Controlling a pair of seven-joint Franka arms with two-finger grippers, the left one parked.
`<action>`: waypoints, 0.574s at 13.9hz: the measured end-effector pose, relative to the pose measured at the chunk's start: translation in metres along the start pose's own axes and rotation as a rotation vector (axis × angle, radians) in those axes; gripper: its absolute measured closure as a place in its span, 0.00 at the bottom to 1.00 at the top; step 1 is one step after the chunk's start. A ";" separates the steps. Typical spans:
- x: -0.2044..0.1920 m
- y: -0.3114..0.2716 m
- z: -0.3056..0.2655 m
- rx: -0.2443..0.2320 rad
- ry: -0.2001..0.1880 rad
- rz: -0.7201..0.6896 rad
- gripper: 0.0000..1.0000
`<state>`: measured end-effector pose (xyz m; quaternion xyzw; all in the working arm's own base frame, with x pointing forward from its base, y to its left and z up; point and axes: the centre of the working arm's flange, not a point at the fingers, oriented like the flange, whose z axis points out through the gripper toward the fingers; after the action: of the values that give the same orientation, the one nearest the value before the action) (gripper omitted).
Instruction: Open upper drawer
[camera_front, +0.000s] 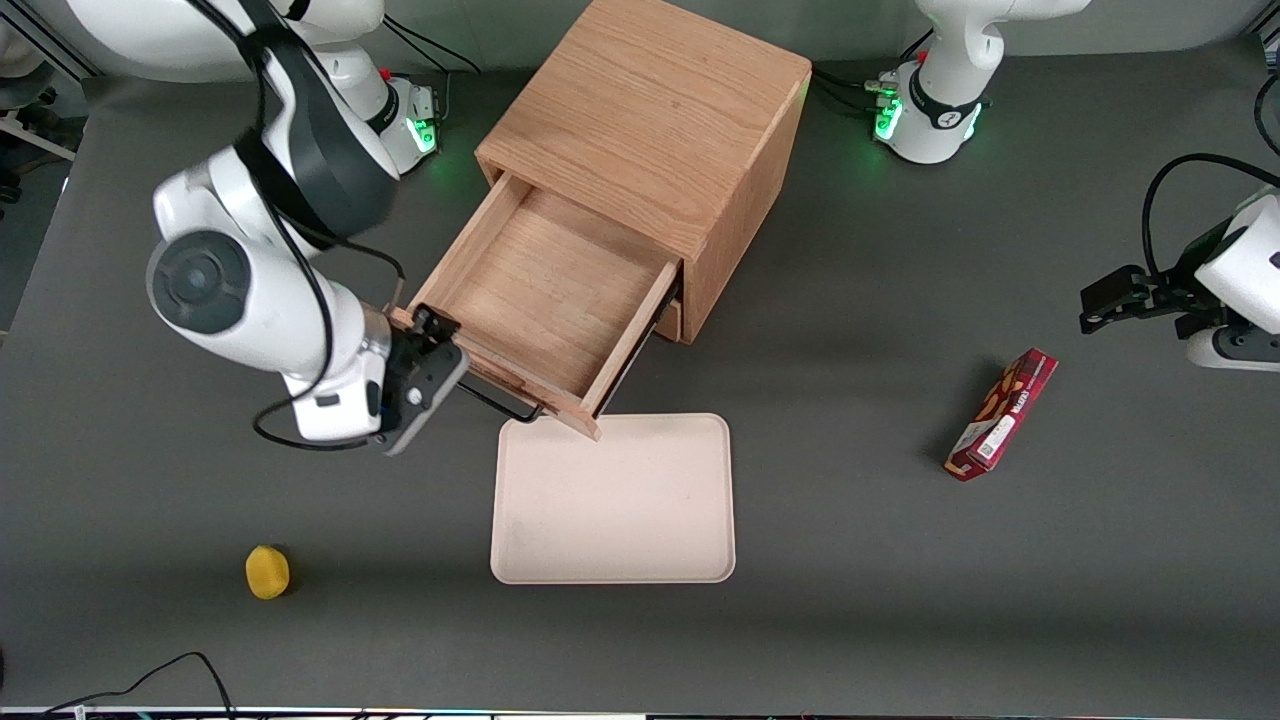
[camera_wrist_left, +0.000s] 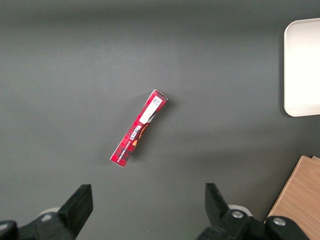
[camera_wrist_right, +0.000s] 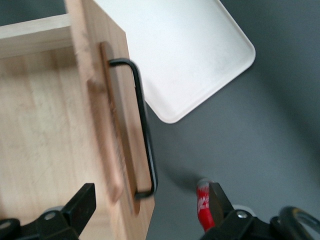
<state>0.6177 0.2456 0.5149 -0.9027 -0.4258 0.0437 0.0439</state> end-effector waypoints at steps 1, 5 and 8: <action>-0.011 -0.001 -0.016 -0.010 -0.001 0.010 0.00; -0.068 0.011 -0.078 -0.069 0.028 0.088 0.00; -0.136 0.028 -0.116 -0.110 0.058 0.202 0.00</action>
<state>0.5663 0.1177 0.6326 -0.9429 -0.3331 -0.0018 0.0021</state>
